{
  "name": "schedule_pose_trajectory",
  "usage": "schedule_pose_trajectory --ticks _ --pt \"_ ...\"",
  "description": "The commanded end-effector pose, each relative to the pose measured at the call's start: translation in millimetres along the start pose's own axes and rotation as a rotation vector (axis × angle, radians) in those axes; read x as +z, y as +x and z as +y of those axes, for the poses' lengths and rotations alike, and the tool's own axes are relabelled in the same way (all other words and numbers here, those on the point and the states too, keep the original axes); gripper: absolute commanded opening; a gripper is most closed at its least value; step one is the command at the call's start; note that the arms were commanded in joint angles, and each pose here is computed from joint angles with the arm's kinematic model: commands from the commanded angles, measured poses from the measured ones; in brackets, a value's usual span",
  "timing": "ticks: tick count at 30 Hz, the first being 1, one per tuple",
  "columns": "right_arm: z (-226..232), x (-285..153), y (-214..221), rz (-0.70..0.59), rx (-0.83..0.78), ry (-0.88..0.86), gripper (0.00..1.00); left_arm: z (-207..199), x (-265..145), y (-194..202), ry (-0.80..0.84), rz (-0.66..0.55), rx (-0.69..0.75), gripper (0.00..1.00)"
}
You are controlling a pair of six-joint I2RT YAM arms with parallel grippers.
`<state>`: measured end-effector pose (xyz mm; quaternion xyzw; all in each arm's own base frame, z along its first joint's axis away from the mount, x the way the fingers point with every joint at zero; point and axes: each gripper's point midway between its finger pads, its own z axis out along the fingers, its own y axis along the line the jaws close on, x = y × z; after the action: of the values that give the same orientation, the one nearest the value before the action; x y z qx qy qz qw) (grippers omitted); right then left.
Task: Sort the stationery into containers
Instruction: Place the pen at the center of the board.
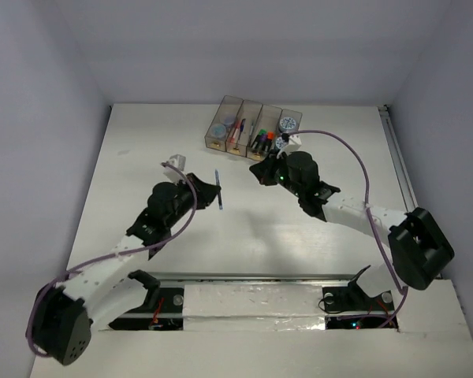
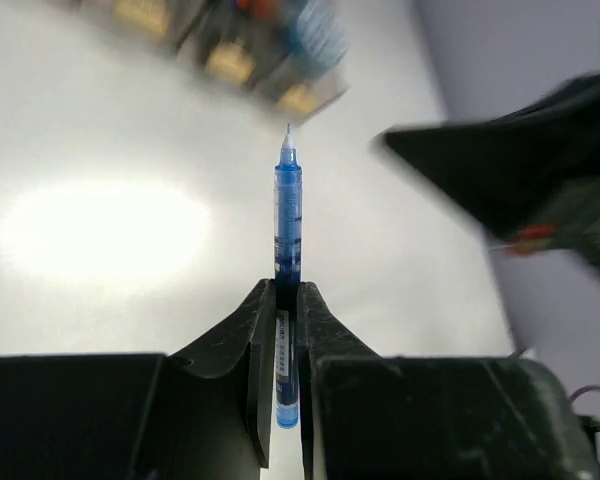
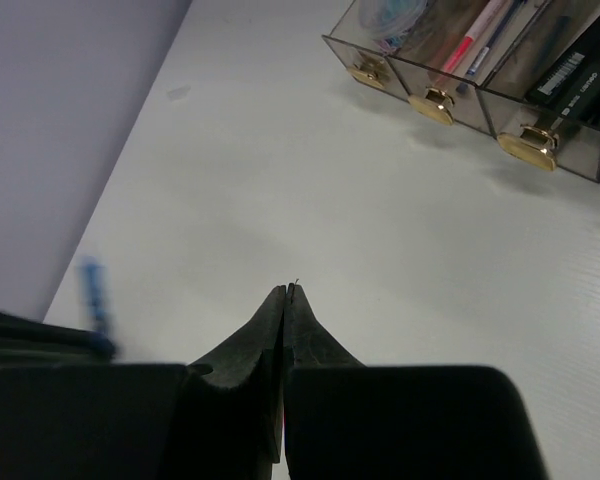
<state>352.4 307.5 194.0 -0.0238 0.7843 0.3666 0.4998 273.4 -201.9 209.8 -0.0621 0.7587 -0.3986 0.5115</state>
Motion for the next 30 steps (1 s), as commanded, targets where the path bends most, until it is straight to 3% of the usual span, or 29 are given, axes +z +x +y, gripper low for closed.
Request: schedule_pose_trajectory --ticks 1,5,13,16,17,21,24,27,30 --pt "-4.0 -13.5 6.4 0.013 0.000 0.012 0.00 18.4 16.2 44.7 -0.004 0.140 -0.065 0.00" --pt "-9.0 -21.9 15.3 0.032 0.005 0.020 0.00 64.8 38.8 81.6 -0.185 0.280 -0.034 0.00" --pt "-13.1 -44.0 10.9 0.025 -0.019 0.047 0.00 93.8 59.7 90.7 -0.351 0.316 0.045 0.00" --pt "-14.4 -53.7 6.1 0.015 -0.033 0.062 0.00 110.7 57.4 90.6 -0.438 0.323 0.084 0.24" --pt "-14.6 -56.1 5.1 0.015 -0.038 0.066 0.00 114.5 55.6 93.1 -0.457 0.337 0.088 0.38" --pt "-11.9 -68.1 -3.0 0.004 -0.058 0.069 0.00 114.4 57.7 84.2 -0.480 0.323 0.109 0.55" --pt "-14.0 -74.0 -3.9 -0.004 -0.060 0.079 0.00 108.8 61.0 68.3 -0.496 0.293 0.127 0.56" --pt "-15.1 -84.5 -2.8 -0.023 -0.048 0.070 0.00 96.1 60.6 25.9 -0.531 0.172 0.156 0.51" --pt "-25.9 -98.2 -4.8 -0.086 -0.041 0.096 0.00 93.8 56.2 -37.8 -0.585 -0.023 0.140 0.45"
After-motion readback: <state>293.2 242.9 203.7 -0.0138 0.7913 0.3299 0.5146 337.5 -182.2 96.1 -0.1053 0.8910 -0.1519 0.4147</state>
